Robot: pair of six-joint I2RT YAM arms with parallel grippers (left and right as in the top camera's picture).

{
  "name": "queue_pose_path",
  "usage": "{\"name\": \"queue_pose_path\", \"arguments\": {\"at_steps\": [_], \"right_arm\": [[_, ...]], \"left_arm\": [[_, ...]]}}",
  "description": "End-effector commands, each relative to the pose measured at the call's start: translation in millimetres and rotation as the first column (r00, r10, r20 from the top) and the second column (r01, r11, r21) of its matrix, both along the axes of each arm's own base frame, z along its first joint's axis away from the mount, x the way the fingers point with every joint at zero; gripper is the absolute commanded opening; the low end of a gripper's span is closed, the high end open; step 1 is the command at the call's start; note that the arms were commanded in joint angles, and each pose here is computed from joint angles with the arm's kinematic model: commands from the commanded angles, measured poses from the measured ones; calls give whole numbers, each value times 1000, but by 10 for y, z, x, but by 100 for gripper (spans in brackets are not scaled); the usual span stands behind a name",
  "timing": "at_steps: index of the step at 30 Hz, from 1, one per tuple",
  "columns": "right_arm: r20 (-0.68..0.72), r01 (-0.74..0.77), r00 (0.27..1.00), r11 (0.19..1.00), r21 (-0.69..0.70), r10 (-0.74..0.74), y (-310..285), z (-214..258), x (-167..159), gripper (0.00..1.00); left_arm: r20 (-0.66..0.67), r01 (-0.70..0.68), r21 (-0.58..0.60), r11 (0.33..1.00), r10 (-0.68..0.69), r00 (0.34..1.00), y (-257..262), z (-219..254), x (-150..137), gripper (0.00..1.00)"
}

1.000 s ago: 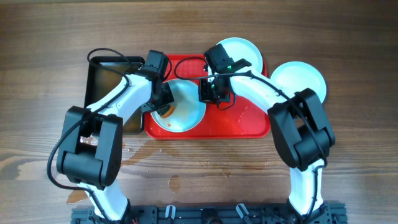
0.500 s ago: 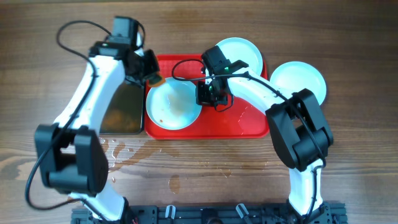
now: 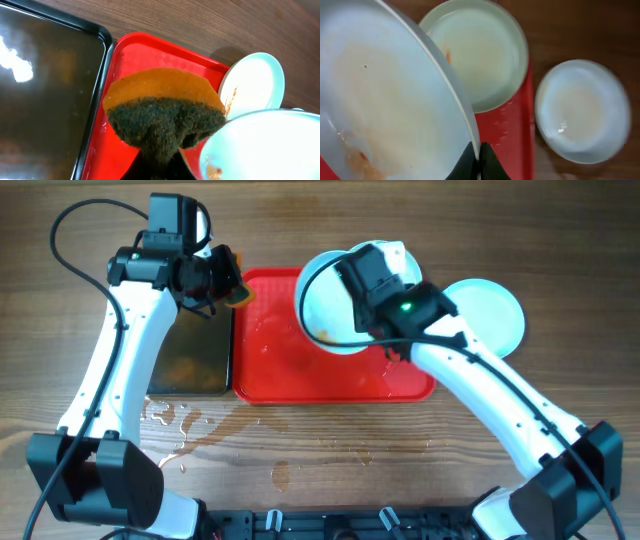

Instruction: Clean dirty plates on tray and stack at the side

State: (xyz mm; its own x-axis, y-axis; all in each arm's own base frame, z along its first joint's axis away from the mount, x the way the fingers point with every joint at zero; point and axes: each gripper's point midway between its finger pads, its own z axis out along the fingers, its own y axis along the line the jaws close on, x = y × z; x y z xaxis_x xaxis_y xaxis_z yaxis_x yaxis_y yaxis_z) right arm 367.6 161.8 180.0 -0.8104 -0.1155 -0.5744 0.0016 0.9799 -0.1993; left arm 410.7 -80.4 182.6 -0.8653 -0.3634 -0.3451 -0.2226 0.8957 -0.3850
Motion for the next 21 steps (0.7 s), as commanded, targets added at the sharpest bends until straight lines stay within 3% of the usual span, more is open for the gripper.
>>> {"name": "queue_pose_path", "arguments": {"at_steps": [1, 6, 10, 16, 21], "right_arm": [[224, 120, 972, 964, -239, -65, -185, 393, 23, 4], [383, 158, 923, 940, -302, -32, 70, 657, -165, 4], [426, 166, 905, 932, -321, -15, 145, 717, -214, 4], [292, 85, 955, 989, -118, -47, 413, 296, -274, 4], [-22, 44, 999, 981, 190, -41, 860, -604, -302, 4]], "left_arm": [[26, 10, 5, 1000, -10, 1000, 14, 76, 27, 4], [26, 10, 5, 1000, -10, 1000, 14, 76, 27, 4], [26, 10, 5, 1000, -10, 1000, 14, 76, 27, 4], [-1, -12, -10, 1000, 12, 1000, -14, 20, -15, 4], [-120, -1, -14, 1000, 0, 993, -199, -553, -296, 4]]}}
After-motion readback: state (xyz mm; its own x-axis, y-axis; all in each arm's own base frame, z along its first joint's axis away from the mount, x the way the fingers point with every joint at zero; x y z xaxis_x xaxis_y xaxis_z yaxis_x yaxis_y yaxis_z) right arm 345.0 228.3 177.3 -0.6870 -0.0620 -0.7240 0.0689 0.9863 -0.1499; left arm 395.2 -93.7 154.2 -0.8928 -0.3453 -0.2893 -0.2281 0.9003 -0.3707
